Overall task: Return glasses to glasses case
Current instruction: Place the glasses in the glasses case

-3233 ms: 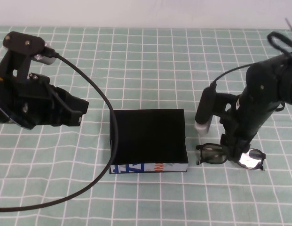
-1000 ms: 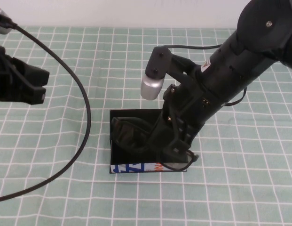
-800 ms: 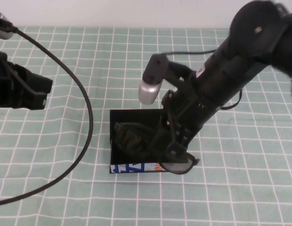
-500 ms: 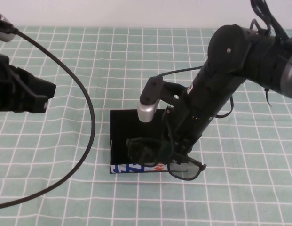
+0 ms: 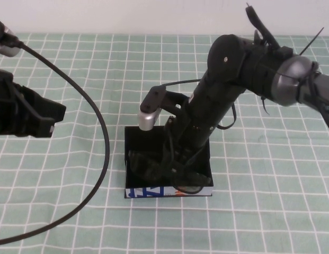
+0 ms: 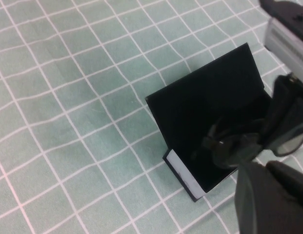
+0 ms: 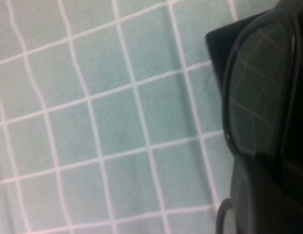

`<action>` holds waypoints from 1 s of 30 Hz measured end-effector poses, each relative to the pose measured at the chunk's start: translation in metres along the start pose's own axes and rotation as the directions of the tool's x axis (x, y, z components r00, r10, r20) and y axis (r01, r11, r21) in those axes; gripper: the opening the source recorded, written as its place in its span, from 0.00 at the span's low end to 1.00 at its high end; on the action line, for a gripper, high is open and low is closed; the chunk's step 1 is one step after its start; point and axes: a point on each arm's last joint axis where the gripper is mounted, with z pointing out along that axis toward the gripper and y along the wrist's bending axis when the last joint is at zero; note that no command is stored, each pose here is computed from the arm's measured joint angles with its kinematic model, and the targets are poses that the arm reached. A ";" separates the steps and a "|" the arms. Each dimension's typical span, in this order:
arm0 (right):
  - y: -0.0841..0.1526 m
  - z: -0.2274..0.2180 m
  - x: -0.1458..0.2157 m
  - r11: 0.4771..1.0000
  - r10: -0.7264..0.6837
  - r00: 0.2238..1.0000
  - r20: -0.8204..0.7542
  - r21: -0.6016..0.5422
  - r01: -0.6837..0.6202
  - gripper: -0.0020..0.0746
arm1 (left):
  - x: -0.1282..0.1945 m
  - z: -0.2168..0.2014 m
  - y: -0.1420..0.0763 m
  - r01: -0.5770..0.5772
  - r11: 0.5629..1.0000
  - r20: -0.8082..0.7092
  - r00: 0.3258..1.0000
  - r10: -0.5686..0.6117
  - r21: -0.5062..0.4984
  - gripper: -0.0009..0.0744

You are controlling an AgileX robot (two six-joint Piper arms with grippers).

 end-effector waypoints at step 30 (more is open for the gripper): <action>-0.022 0.014 0.000 0.994 -0.080 0.993 -0.084 0.061 0.086 0.26 | 0.001 0.000 0.001 -0.028 1.000 -0.013 1.000 0.028 -0.005 0.00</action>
